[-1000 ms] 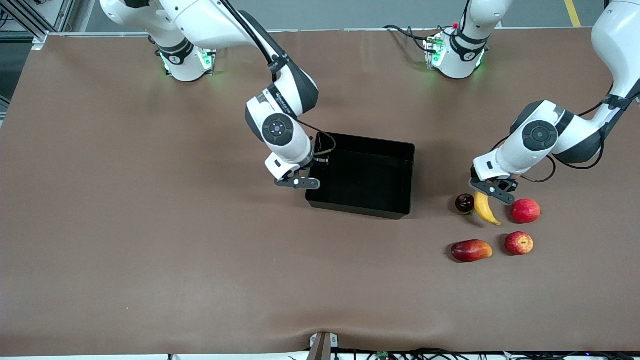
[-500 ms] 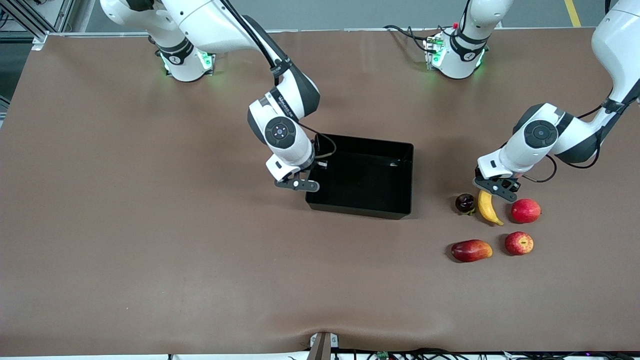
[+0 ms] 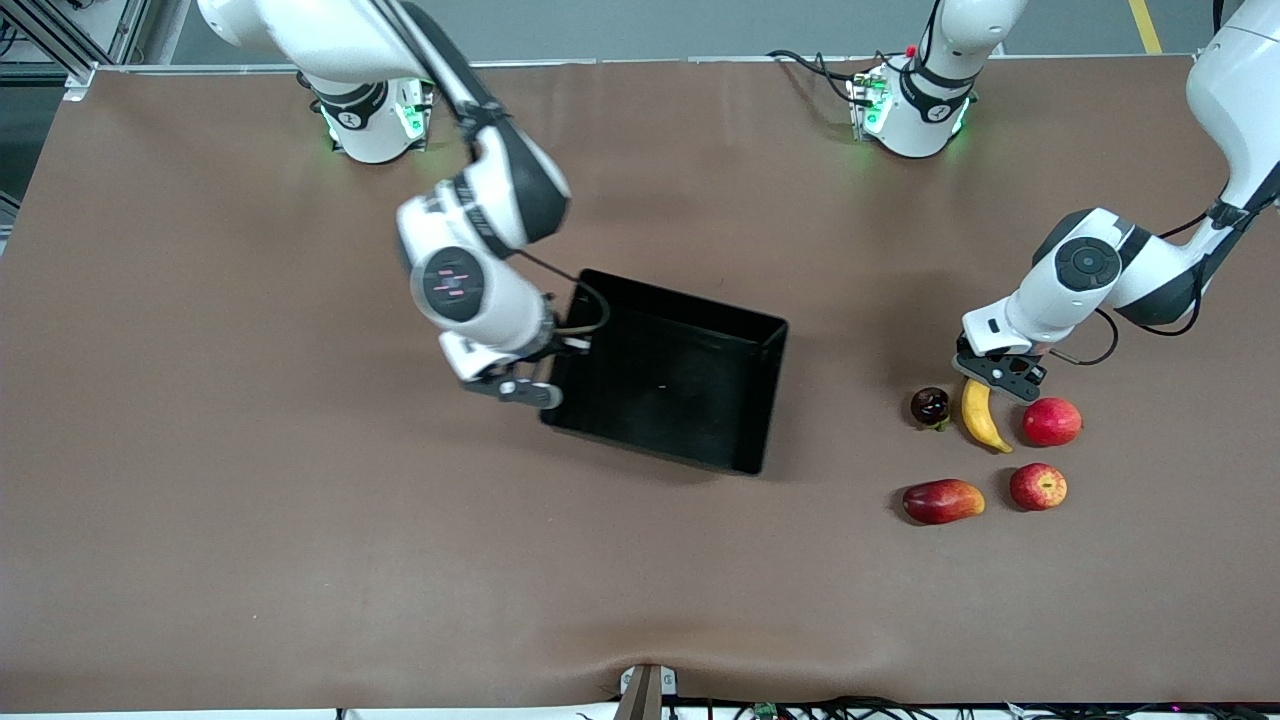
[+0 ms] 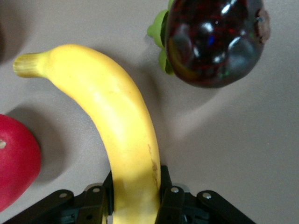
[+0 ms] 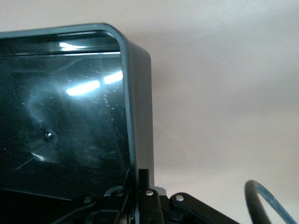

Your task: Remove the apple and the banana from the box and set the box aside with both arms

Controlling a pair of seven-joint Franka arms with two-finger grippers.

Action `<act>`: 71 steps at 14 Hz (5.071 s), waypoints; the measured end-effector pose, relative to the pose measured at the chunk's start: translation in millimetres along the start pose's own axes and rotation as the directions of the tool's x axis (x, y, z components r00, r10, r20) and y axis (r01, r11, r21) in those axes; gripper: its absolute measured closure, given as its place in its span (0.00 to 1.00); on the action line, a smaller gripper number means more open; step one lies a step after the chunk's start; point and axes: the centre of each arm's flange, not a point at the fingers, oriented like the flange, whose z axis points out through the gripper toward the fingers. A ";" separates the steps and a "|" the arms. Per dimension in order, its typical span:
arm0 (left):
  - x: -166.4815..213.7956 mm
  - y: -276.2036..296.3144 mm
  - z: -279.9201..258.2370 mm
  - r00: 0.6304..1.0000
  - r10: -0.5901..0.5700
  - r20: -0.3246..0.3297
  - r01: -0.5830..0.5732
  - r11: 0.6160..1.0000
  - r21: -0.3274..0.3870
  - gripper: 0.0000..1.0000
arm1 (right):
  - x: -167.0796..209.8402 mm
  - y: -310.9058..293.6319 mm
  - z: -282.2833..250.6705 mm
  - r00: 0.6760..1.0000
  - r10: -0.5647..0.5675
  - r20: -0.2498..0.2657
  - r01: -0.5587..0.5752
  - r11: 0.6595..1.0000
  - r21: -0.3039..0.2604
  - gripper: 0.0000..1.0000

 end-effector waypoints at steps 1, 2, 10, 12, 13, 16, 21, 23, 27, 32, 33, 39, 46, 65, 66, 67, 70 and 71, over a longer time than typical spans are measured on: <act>-0.4 -1.7 0.3 1.000 -0.003 -0.003 0.003 1.000 0.003 0.55 | 9.4 19.0 -16.2 1.000 0.003 0.013 -0.003 1.000 0.002 0.94; -1.2 -4.6 0.8 1.000 -0.007 -0.006 0.007 1.000 0.006 0.47 | 17.4 35.3 -29.2 1.000 0.008 0.021 -0.008 1.000 0.006 0.94; 55.6 3.4 -64.5 0.988 -0.156 -0.013 0.155 0.987 -0.052 0.00 | 92.9 206.2 -49.2 0.989 -0.102 0.106 0.098 0.994 0.039 0.94; 74.0 3.1 -97.2 0.977 -0.212 0.029 0.213 0.975 -0.066 0.00 | 104.9 258.1 -50.7 0.984 -0.146 0.105 0.145 0.989 0.021 0.94; 81.6 -1.8 -114.8 0.969 -0.243 0.048 0.246 0.967 -0.072 0.00 | 111.0 285.5 -52.2 0.979 -0.173 0.103 0.174 0.985 0.000 0.94; 98.5 -25.8 -171.8 0.943 -0.316 0.104 0.325 0.943 -0.077 0.00 | 124.8 369.5 -51.9 0.972 -0.209 0.110 0.212 0.977 -0.008 0.94; 109.8 -49.1 -243.0 0.921 -0.361 0.147 0.373 0.926 -0.064 0.00 | 135.4 483.3 -37.0 0.957 -0.287 0.028 0.288 0.957 -0.039 0.94; 117.2 -52.8 -276.2 0.913 -0.364 0.184 0.377 0.925 -0.039 0.00 | 132.1 519.9 -20.9 0.954 -0.301 0.004 0.301 0.953 -0.042 0.94; 134.5 -52.5 -341.3 0.907 -0.375 0.193 0.384 0.923 -0.014 0.00 | 129.8 565.3 7.2 0.957 -0.290 -0.002 0.289 0.957 -0.037 0.94; 168.1 -32.7 -352.5 0.920 -0.353 0.172 0.360 0.933 -0.007 0.00 | 132.6 578.2 31.0 0.961 -0.275 0.020 0.276 0.961 -0.030 0.91; 181.7 -20.7 -346.7 0.918 -0.350 0.184 0.356 0.935 0.005 0.00 | 133.2 577.7 29.7 0.961 -0.276 0.018 0.277 0.960 -0.031 0.83; 206.6 27.1 -374.7 0.869 -0.450 0.208 0.460 0.888 -0.002 0.00 | 147.6 543.8 2.3 0.941 -0.338 0.019 0.339 0.941 -0.024 0.23; 114.6 -31.3 -470.9 0.802 -0.580 0.144 0.588 0.808 -0.017 0.00 | 169.3 461.0 -135.6 0.879 -0.477 -0.010 0.475 0.876 -0.081 0.00; 56.7 -6.9 -469.1 0.804 -0.588 0.083 0.594 0.800 -0.081 0.00 | 10.3 392.6 -345.5 0.913 -0.407 -0.033 0.404 0.913 -0.062 0.00; 57.1 -5.9 -469.3 0.795 -0.601 0.085 0.607 0.791 -0.080 0.00 | 0.6 384.6 -343.7 0.924 -0.380 -0.030 0.378 0.924 -0.061 0.00; 58.3 -4.0 -468.9 0.782 -0.617 0.089 0.623 0.778 -0.078 0.00 | -7.6 376.8 -339.3 0.932 -0.361 -0.024 0.359 0.931 -0.060 0.00; 66.0 3.6 -465.6 0.756 -0.648 0.098 0.655 0.753 -0.070 0.00 | -18.0 365.3 -321.8 0.935 -0.353 -0.020 0.351 0.934 -0.062 0.00; 69.5 4.5 -467.0 0.756 -0.648 0.094 0.654 0.753 -0.071 0.00 | -20.4 361.2 -319.1 0.932 -0.361 -0.019 0.359 0.931 -0.067 0.00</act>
